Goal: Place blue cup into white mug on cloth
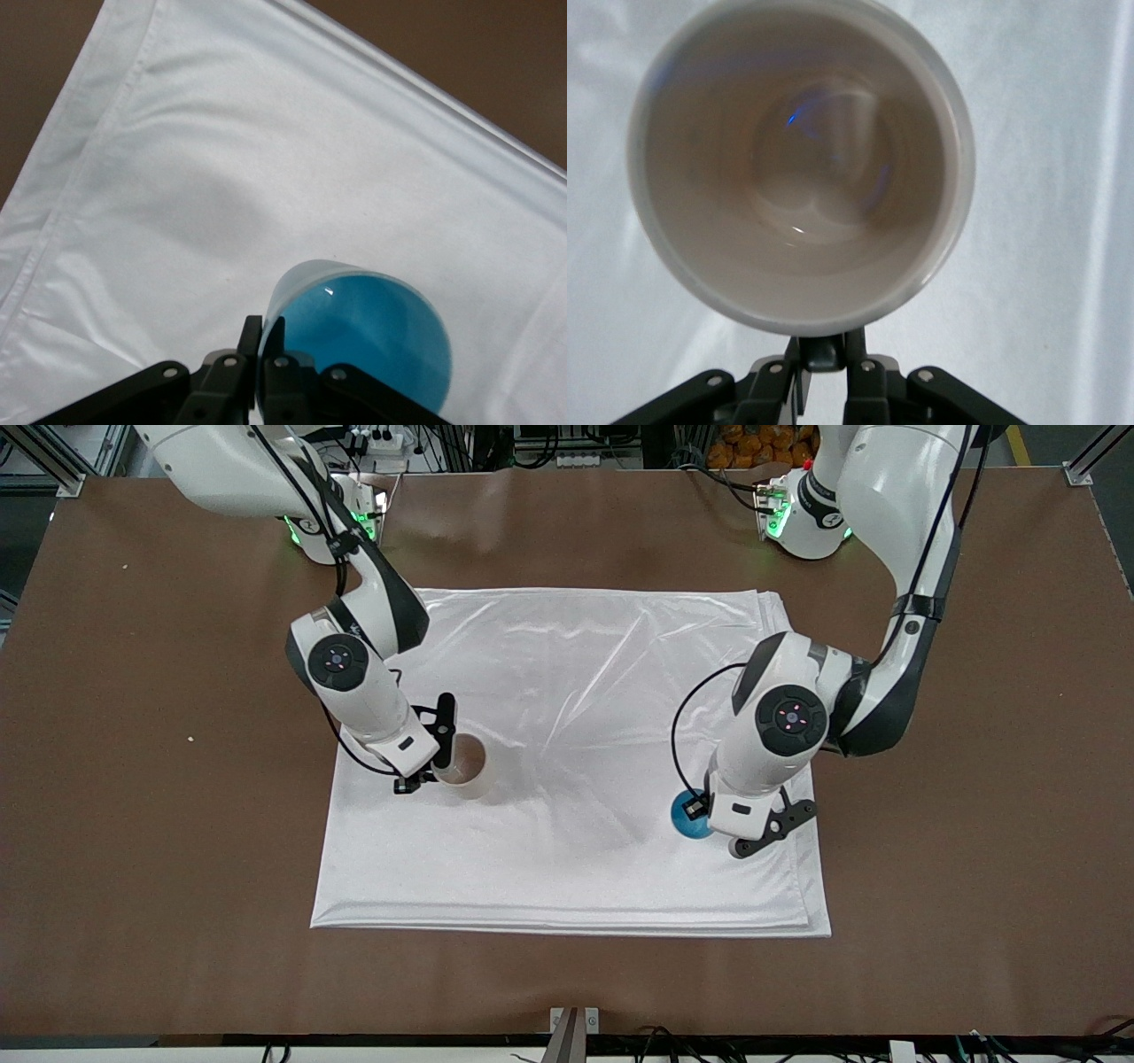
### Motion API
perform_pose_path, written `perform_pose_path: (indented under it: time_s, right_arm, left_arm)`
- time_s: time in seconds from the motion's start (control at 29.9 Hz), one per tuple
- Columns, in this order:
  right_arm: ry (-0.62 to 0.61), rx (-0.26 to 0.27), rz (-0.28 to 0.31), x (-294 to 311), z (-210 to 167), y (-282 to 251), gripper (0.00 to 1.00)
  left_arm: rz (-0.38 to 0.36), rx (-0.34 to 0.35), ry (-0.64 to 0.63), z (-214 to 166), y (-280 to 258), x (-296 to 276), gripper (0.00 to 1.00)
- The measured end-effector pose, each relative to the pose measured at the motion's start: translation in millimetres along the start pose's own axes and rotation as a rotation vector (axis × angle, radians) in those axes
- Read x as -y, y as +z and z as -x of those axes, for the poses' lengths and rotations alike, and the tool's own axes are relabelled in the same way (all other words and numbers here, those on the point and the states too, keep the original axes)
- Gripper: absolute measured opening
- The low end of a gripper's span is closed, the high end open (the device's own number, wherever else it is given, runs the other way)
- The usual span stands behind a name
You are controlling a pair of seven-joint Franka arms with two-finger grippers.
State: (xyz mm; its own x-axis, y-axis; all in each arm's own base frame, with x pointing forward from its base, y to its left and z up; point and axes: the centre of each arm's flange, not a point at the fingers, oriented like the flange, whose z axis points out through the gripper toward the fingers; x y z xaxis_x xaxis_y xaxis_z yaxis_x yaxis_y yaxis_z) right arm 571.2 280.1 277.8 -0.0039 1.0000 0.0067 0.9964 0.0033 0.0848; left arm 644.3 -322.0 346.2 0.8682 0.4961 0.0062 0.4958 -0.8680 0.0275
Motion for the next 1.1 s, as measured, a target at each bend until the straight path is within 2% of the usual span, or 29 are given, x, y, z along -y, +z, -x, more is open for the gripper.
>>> perform_pose_path:
  time_s: [0.2, 0.47, 0.8, 1.1]
  right_arm:
    - [0.025, -0.005, -0.015, 11, -41, 18, 0.19]
    - [0.022, -0.012, -0.023, 20, -80, 34, 0.19]
    - [0.029, 0.047, -0.001, 37, -104, 57, 0.19]
    - [0.030, 0.052, 0.006, 41, -115, 58, 0.19]
  left_arm:
    - [0.014, -0.007, -0.003, 27, -8, -21, 0.04]
    - [0.036, -0.009, -0.010, 46, -20, -34, 0.04]
    - [0.047, -0.010, -0.022, 71, -27, -48, 0.04]
    - [0.067, -0.016, -0.020, 88, -37, -61, 0.04]
